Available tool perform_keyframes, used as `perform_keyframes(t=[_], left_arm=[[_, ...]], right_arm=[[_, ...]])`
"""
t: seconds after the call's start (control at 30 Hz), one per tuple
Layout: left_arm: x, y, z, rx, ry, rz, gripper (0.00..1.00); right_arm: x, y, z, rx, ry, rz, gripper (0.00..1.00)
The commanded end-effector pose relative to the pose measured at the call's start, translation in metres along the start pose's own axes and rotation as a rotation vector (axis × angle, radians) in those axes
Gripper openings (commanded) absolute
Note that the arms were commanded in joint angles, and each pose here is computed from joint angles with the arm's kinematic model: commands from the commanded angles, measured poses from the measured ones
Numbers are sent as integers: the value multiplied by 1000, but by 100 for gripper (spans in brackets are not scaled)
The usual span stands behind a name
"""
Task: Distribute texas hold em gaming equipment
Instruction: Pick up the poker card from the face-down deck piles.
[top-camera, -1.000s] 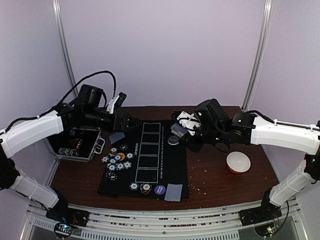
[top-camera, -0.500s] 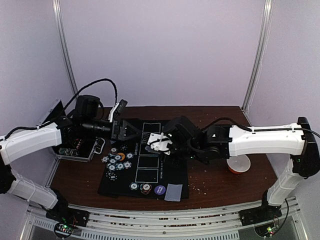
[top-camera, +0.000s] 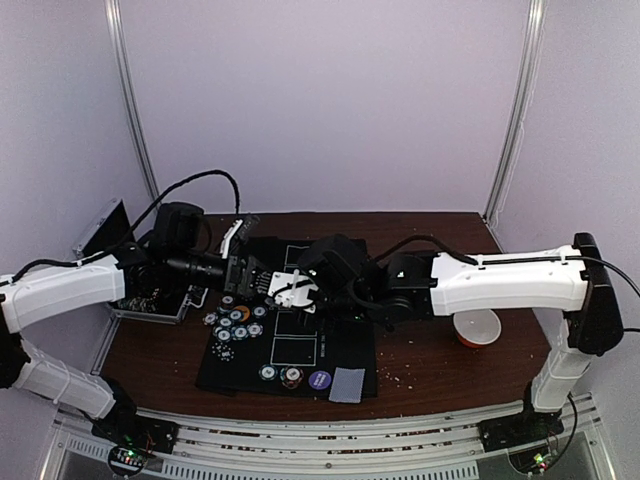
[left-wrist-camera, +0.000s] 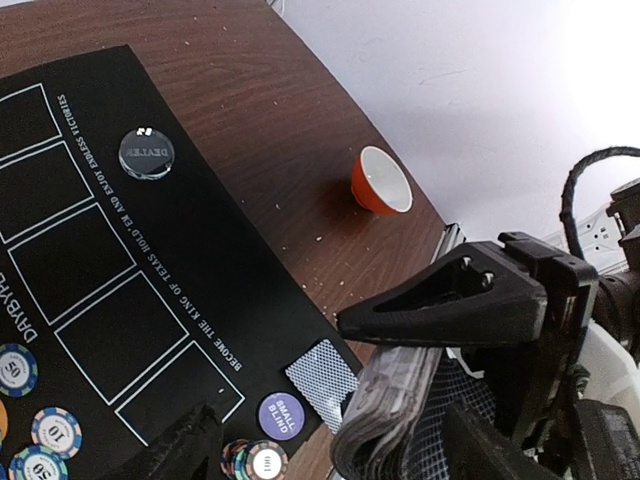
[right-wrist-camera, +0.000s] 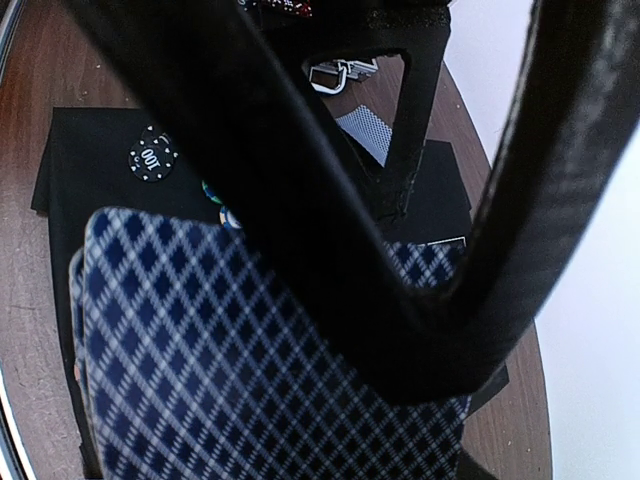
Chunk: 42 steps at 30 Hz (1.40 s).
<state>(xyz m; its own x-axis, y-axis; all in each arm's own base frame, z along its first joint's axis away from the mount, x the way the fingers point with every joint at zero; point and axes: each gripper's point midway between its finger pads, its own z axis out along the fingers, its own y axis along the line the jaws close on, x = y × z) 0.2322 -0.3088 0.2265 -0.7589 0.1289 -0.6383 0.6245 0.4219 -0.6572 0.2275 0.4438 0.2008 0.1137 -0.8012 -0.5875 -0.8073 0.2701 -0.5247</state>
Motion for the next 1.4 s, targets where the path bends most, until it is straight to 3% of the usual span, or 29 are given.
perform_keyframes(t=[0.0, 0.37, 0.53, 0.83, 0.97, 1.37], left_arm=[[1, 5, 5, -30, 15, 27, 72], [-8, -9, -14, -40, 0, 97, 38], [-6, -7, -16, -46, 7, 77, 34], [-15, -25, -27, -6, -27, 99, 14], [-13, -35, -28, 47, -13, 100, 1], [-27, -39, -46, 1, -65, 125, 0]], right_arm=[[-17, -4, -3, 14, -35, -5, 48], [-10, -5, -6, 26, -24, 9, 48], [-10, -5, -7, 28, -23, 10, 48], [-7, -7, -7, 35, -11, 12, 48], [-6, -6, -7, 35, -8, 13, 48], [3, -10, -7, 49, 14, 33, 48]])
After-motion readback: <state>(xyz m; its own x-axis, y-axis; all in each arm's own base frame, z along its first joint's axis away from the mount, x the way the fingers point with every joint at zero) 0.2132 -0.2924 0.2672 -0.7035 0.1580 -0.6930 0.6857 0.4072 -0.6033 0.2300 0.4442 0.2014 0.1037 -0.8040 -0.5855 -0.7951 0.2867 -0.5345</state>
